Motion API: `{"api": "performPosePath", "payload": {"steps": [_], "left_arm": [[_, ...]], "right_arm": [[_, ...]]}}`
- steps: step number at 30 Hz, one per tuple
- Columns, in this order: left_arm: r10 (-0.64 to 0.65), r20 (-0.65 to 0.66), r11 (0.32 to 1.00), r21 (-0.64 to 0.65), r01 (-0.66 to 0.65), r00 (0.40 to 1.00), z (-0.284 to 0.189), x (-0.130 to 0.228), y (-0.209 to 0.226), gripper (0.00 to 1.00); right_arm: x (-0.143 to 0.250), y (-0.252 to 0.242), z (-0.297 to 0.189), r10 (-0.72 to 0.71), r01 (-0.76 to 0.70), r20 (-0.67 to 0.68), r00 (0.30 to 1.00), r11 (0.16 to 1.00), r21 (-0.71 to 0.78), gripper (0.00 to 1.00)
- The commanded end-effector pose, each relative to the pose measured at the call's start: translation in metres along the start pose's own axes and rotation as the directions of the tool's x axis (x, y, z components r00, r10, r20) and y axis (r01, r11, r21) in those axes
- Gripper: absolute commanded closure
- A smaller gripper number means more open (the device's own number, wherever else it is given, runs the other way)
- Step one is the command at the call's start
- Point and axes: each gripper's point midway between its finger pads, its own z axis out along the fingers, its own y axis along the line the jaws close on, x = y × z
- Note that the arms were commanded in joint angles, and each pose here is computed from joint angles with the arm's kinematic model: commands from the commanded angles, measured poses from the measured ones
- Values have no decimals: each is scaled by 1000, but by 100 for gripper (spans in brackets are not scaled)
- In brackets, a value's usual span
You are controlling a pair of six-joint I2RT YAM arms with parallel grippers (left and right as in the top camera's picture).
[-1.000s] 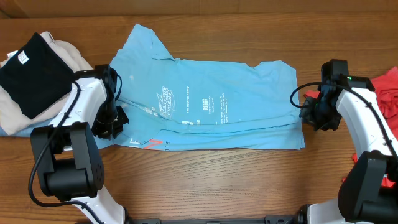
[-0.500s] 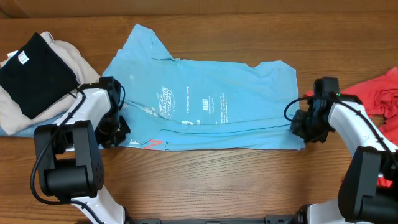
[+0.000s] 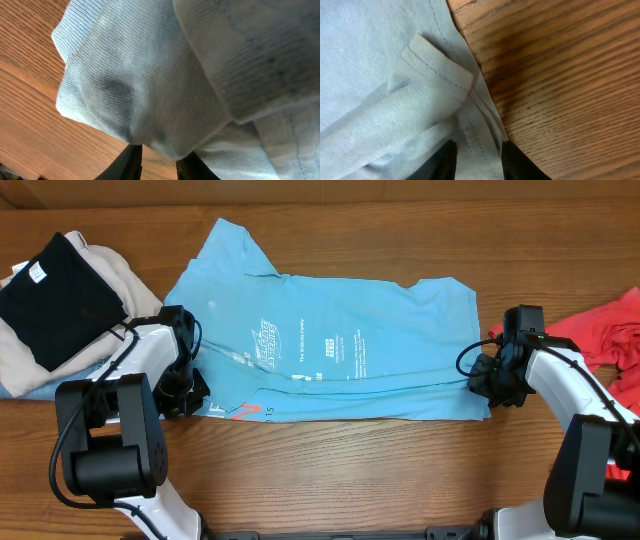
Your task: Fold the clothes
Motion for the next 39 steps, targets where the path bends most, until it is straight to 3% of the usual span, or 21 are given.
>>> {"api": "performPosePath", "payload": {"steps": [1,5,10,24,29,39], "left_arm": [[-31,-4,999,6,31,1000,2,0,1,73],[-31,-4,999,6,31,1000,2,0,1,73],[-31,-4,999,6,31,1000,2,0,1,73],[-31,-4,999,6,31,1000,2,-1,1,73],[-32,0,999,8,32,999,2,-1,1,71],[-28,-1,1000,7,28,1000,2,-1,1,71]], "right_arm": [[1,-3,-1,10,-10,-2,1000,1000,8,67],[6,-5,1,10,-10,-16,1000,1000,13,74],[15,-8,8,11,-10,-34,999,1000,20,96],[51,-29,3,77,-56,-167,983,990,129,96],[50,-37,2,128,-101,-150,980,979,177,96],[-4,17,-32,4,-8,-48,999,997,-83,96]]}}
